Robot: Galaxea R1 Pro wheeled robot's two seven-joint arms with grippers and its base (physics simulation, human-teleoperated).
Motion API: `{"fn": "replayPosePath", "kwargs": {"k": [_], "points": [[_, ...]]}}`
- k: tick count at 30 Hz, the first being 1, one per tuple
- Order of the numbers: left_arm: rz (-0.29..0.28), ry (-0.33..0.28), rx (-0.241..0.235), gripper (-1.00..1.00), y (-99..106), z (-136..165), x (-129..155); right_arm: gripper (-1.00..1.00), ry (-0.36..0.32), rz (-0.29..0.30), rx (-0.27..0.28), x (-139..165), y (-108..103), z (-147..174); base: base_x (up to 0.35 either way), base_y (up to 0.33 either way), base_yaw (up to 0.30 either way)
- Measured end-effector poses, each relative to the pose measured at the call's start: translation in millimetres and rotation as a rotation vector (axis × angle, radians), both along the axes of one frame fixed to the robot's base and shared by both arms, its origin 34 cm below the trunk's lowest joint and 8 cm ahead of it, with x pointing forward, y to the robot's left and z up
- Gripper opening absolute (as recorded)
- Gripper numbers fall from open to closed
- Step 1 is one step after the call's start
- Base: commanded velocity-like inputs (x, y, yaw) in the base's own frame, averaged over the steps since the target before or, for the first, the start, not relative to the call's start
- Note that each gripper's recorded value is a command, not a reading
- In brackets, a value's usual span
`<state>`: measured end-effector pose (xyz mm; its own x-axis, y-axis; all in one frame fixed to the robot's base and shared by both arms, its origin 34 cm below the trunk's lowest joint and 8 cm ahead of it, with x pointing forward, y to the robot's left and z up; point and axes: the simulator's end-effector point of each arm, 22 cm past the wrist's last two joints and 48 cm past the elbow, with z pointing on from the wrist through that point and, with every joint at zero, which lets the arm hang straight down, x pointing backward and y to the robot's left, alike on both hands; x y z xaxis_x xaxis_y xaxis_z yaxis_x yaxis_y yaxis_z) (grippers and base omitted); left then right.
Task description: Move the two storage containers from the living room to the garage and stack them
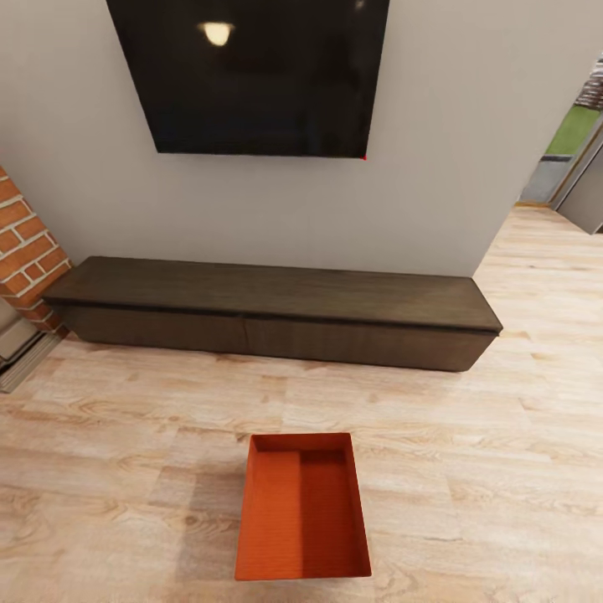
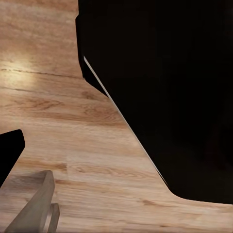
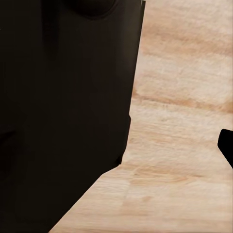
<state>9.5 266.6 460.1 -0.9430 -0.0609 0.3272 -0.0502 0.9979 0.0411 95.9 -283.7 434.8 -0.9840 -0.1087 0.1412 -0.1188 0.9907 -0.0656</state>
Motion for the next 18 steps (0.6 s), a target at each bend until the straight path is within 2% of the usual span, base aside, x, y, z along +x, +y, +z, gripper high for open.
{"fn": "replayPosePath", "kwargs": {"k": [18], "points": [[0.000,0.000,0.000,1.00,0.1,-0.1,0.2,1.00,0.001,0.001,0.003,-0.2,2.1,-0.1,0.000,0.000,0.000]]}}
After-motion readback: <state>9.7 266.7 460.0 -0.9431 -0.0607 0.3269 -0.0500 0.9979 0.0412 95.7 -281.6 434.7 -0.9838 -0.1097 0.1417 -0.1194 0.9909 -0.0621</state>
